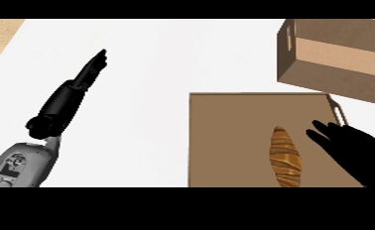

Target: Pick the croissant from the tray and place it in the cardboard box

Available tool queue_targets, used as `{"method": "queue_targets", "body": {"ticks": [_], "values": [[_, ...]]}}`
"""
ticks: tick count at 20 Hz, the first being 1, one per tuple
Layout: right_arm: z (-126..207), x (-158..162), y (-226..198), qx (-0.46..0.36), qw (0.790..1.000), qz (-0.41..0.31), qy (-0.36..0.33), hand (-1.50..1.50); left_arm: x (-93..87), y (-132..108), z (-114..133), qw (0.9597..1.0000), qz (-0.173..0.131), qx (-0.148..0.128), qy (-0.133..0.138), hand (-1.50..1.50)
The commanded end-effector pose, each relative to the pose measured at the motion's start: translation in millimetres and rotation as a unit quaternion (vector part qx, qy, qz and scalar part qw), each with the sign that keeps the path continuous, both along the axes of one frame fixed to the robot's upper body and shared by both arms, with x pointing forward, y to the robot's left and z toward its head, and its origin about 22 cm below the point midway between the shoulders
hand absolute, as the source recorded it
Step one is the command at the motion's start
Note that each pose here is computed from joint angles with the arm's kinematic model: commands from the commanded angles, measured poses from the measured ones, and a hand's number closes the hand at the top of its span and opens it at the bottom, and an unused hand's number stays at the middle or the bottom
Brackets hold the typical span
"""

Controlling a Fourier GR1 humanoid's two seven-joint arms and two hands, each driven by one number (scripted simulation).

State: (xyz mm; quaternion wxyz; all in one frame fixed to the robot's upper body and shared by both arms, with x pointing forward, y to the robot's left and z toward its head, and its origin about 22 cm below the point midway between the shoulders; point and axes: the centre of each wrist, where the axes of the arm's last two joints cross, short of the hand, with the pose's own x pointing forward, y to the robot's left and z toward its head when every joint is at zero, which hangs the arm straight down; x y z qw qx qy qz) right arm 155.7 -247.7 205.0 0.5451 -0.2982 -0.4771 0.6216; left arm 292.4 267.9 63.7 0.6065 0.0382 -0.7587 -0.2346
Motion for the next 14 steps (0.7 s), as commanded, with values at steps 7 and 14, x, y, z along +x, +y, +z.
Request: {"method": "queue_targets", "body": {"ticks": [7,14], "values": [[-19.5,-3.9,57.3,-0.048,0.999,-0.017,-0.009,-1.5,3.2,-0.3,5.1,0.9999,-0.001,0.003,0.01,0.0],[-55.6,13.3,61.7,-0.054,0.998,-0.029,-0.019,-1.5,-4.0,9.3,16.8,1.0,0.009,-0.003,-0.001,0.0]]}}
